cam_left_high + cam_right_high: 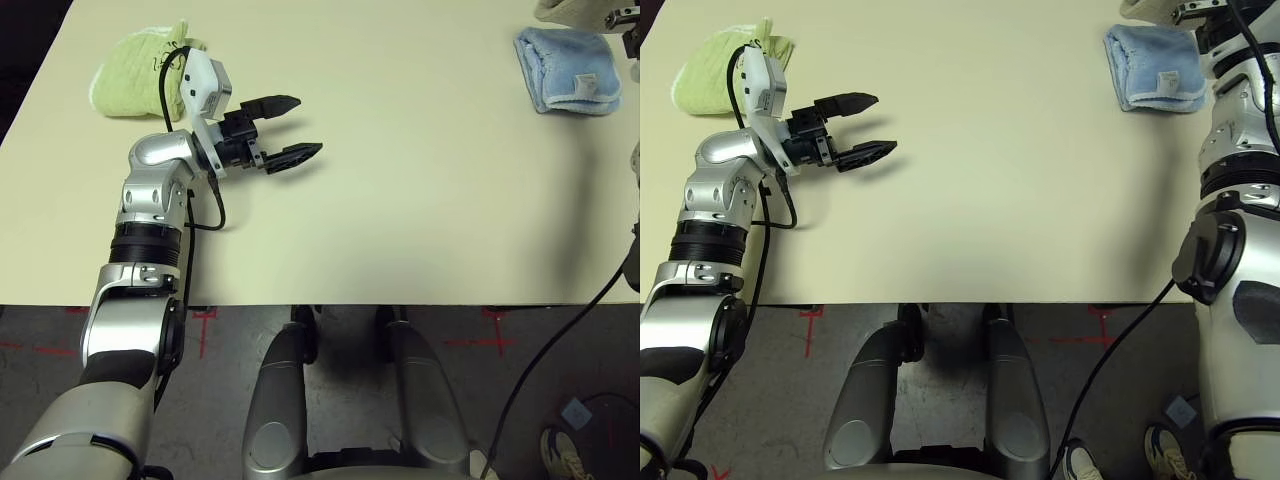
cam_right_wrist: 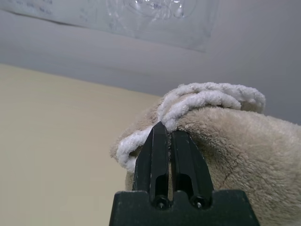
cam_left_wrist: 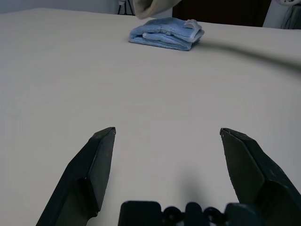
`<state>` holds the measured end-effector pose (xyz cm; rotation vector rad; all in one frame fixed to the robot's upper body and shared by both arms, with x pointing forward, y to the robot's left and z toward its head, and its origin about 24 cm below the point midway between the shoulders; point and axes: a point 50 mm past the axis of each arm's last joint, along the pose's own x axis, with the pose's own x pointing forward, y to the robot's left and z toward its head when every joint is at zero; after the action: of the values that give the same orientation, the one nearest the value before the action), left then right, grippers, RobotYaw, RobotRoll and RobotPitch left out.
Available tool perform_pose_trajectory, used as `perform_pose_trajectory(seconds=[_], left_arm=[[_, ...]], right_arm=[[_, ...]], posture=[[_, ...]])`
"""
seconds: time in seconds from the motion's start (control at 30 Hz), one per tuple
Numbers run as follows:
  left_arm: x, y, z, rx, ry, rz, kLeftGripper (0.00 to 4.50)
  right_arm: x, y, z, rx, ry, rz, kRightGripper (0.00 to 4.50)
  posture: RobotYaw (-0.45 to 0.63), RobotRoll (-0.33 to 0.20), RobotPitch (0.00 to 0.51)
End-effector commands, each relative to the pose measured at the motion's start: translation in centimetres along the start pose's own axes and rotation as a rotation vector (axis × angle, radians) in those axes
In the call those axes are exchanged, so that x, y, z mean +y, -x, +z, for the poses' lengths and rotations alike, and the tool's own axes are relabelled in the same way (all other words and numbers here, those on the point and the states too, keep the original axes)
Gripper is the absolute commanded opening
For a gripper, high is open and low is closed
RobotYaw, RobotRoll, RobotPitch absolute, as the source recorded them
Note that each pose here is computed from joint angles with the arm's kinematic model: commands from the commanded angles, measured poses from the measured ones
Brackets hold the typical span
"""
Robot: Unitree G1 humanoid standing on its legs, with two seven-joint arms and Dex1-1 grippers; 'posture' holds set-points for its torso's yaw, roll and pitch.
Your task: Fold the towel and set it aside.
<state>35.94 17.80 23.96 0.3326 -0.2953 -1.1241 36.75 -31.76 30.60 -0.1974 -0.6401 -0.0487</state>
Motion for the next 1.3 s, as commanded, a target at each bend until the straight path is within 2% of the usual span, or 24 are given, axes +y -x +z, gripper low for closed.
perform_pose_trajectory(seconds=[0.03, 0.13, 0.23, 0.5, 0.67, 0.83, 0.93, 1.07, 1.3], left_arm=[[-0.4, 0.4, -0.1, -0.001, 0.004, -0.009, 4.5], [-0.4, 0.5, -0.1, 0.004, 0.005, -0.013, 4.5], [-0.5, 0.5, -0.2, 0.01, 0.006, -0.021, 4.5], [-0.6, 0.1, -0.2, 0.007, 0.002, -0.043, 4.5], [-0.5, -0.5, -0.2, 0.0, -0.001, -0.069, 4.5], [-0.4, -1.2, 0.0, -0.014, -0.005, -0.1, 4.5], [-0.3, -1.4, -0.1, -0.016, -0.004, -0.111, 4.5], [-0.4, -1.7, -0.1, -0.02, -0.001, -0.129, 4.5], [-0.7, -1.9, 0.0, -0.029, 0.003, -0.155, 4.5]], right_arm=[[-0.8, 1.7, -2.2, 0.087, -0.037, -0.024, 0.04], [-0.6, 2.7, -3.8, 0.13, -0.108, -0.007, 0.04], [-0.8, 3.4, -4.2, 0.119, -0.178, -0.007, 0.04], [-2.5, 4.3, -3.6, 0.057, -0.359, 0.051, 0.04], [-3.0, 5.1, -3.3, 0.074, -0.454, 0.118, 0.04], [-3.0, 6.8, -2.7, 0.106, -0.5, 0.073, 0.04], [-2.7, 7.7, -2.3, 0.141, -0.526, 0.028, 0.04], [-2.0, 8.7, -2.6, 0.271, -0.549, -0.011, 0.04], [-0.7, 8.7, -3.0, 0.382, -0.645, -0.032, 0.04]], posture=[[0.03, 0.0, 0.432], [0.03, 0.0, 0.432], [0.03, 0.0, 0.428], [0.01, 0.0, 0.402], [-0.02, 0.0, 0.383], [-0.04, 0.0, 0.368], [-0.05, 0.0, 0.367], [-0.06, 0.0, 0.367], [-0.05, 0.0, 0.366]])
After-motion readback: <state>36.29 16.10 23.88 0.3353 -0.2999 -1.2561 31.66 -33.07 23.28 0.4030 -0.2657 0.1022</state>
